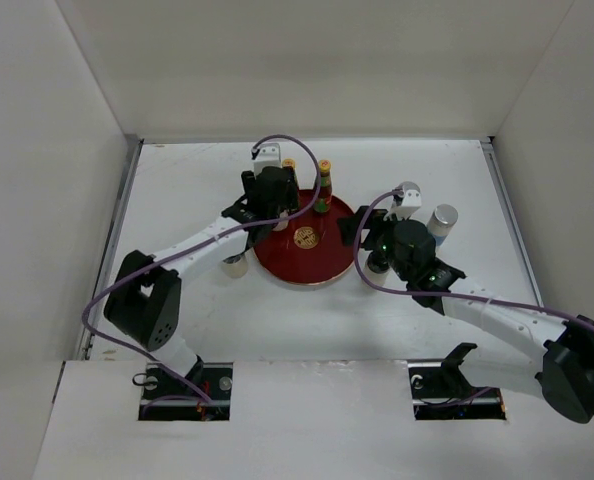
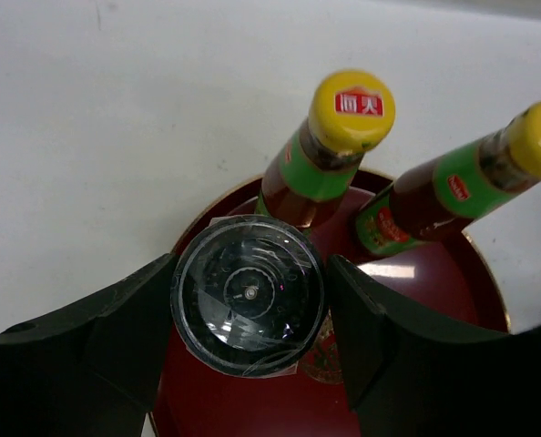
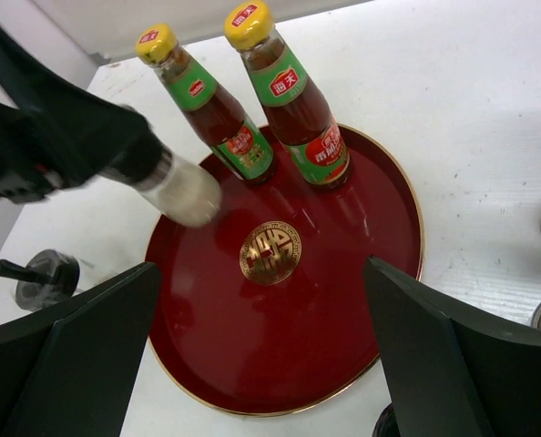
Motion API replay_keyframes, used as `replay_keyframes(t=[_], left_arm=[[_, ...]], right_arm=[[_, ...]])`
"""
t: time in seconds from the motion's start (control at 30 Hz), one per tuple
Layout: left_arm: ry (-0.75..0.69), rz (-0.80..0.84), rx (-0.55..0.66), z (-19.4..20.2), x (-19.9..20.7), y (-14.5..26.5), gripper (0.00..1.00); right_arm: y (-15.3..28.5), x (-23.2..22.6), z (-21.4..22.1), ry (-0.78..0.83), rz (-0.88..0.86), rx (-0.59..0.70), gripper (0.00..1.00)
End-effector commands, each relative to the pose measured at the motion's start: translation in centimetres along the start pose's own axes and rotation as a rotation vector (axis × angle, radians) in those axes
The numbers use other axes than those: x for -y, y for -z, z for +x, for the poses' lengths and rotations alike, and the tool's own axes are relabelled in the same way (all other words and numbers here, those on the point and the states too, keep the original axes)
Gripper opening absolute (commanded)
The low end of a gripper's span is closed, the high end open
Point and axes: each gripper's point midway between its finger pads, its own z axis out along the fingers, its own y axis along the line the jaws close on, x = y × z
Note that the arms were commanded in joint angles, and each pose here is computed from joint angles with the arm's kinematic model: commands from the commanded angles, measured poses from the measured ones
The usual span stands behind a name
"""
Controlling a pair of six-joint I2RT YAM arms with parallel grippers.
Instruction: Organize the condiment bottles
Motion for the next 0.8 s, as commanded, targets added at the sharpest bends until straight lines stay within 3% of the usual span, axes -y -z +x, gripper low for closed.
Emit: replay_keyframes(t=[0.0, 0.1, 0.27, 0.37, 0.6, 0.77], left_arm=[[0.108, 0.062, 0.137, -4.9, 2.3, 0.4, 0.37], [0.100, 0.057, 0.110, -3.3, 2.5, -0.5, 0.42], [0.103, 0.054, 0.104, -2.6, 2.3, 0.0, 0.73], [0.115, 0.057, 0.128, -3.5, 1.6, 1.5, 0.82], [0.162, 0.050, 0.208, -6.2, -2.0, 8.8, 0.79], [0.123, 0.000, 0.138, -3.1, -5.9, 13.1, 0.78]], right_arm=[[0.1, -0.9, -1.9, -0.040, -0.042, 0.067, 1.00], [0.2, -1.0, -2.0, -0.043, -0.044, 0.071, 1.00], [0.2, -1.0, -1.9, -0.043, -0.044, 0.071, 1.00], [0.2, -0.9, -2.0, -0.043, -0.041, 0.072, 1.00], [0.4, -0.9, -2.1, -0.045, -0.045, 0.077, 1.00], [0.3, -0.9, -2.0, -0.044, -0.044, 0.074, 1.00]])
